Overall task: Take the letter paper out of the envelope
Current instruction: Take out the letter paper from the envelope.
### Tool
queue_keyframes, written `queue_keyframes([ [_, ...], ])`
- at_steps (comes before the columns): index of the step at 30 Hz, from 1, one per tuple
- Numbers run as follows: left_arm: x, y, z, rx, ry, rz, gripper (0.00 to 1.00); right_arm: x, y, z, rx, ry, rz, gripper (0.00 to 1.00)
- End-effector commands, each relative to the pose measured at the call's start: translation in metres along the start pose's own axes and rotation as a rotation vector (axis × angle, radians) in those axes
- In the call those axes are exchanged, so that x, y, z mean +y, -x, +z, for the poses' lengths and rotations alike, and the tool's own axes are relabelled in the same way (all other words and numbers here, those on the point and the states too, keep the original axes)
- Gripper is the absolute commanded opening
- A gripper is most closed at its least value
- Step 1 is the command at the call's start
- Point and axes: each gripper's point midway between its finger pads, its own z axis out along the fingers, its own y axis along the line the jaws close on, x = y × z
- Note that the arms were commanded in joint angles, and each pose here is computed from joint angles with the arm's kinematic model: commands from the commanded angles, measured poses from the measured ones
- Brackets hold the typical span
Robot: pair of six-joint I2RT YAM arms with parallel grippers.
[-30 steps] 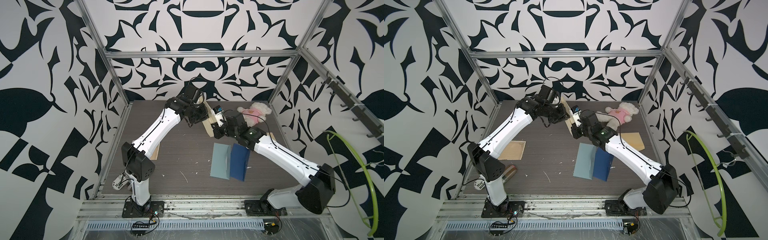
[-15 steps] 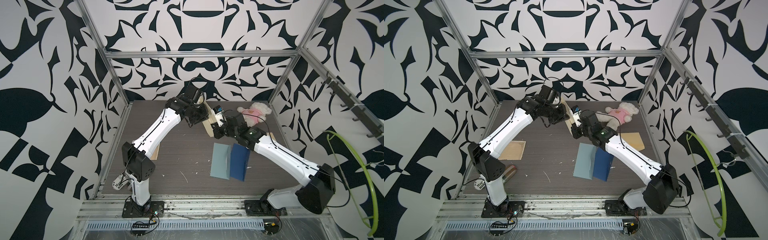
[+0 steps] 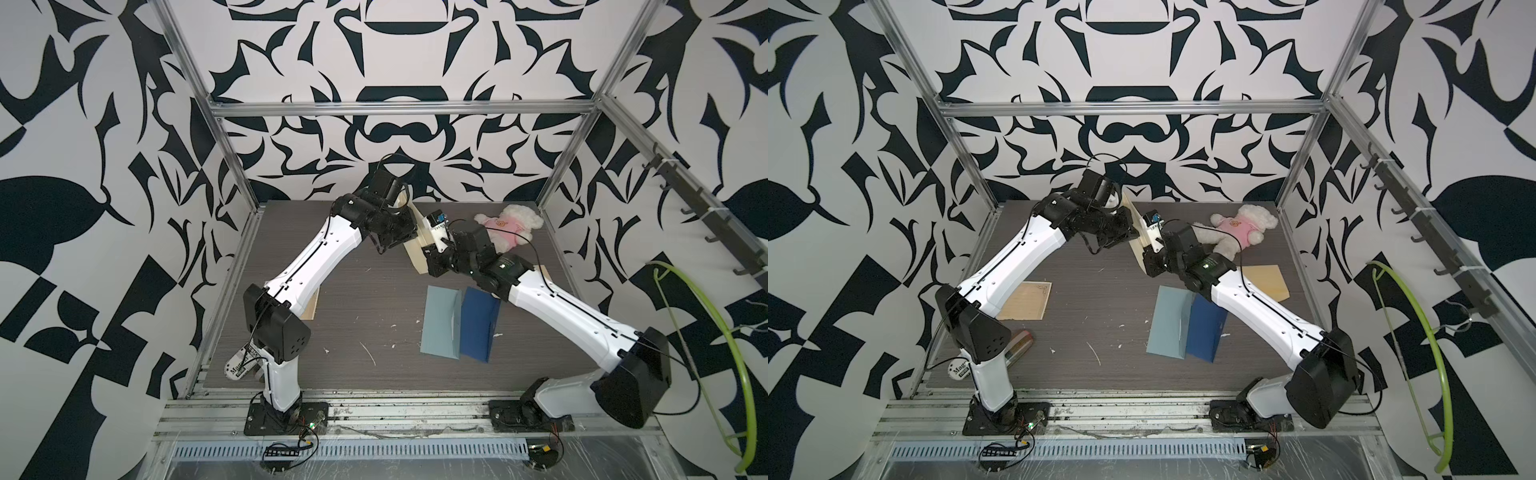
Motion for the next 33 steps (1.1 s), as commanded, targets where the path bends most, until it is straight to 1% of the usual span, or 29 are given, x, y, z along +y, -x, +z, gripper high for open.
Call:
queue_keyframes([
  [1, -0.027, 0.003, -0.033, -0.042, -0.083, 0.02, 0.0, 0.007, 0.013, -0.009, -0.051, 0.047, 0.012, 0.0],
  [6, -0.03, -0.001, -0.036, -0.031, -0.109, 0.004, 0.0, 0.006, 0.01, -0.007, -0.041, 0.043, 0.017, 0.0],
  [14, -0.028, -0.006, -0.041, -0.024, -0.106, 0.003, 0.0, 0.0, 0.008, -0.009, -0.045, 0.029, 0.04, 0.0],
  [17, -0.031, -0.006, -0.046, -0.032, -0.118, 0.007, 0.0, -0.002, 0.009, -0.008, -0.045, 0.039, 0.059, 0.0],
  [21, -0.042, -0.002, -0.056, -0.061, -0.165, 0.021, 0.0, -0.002, 0.004, -0.004, -0.019, 0.059, 0.082, 0.0],
  [27, -0.059, 0.004, -0.069, -0.095, -0.237, 0.037, 0.0, -0.015, 0.0, -0.002, -0.004, 0.053, 0.156, 0.0],
  [33, -0.068, 0.008, -0.077, -0.115, -0.285, 0.041, 0.0, -0.03, -0.006, 0.005, 0.042, 0.045, 0.246, 0.0],
])
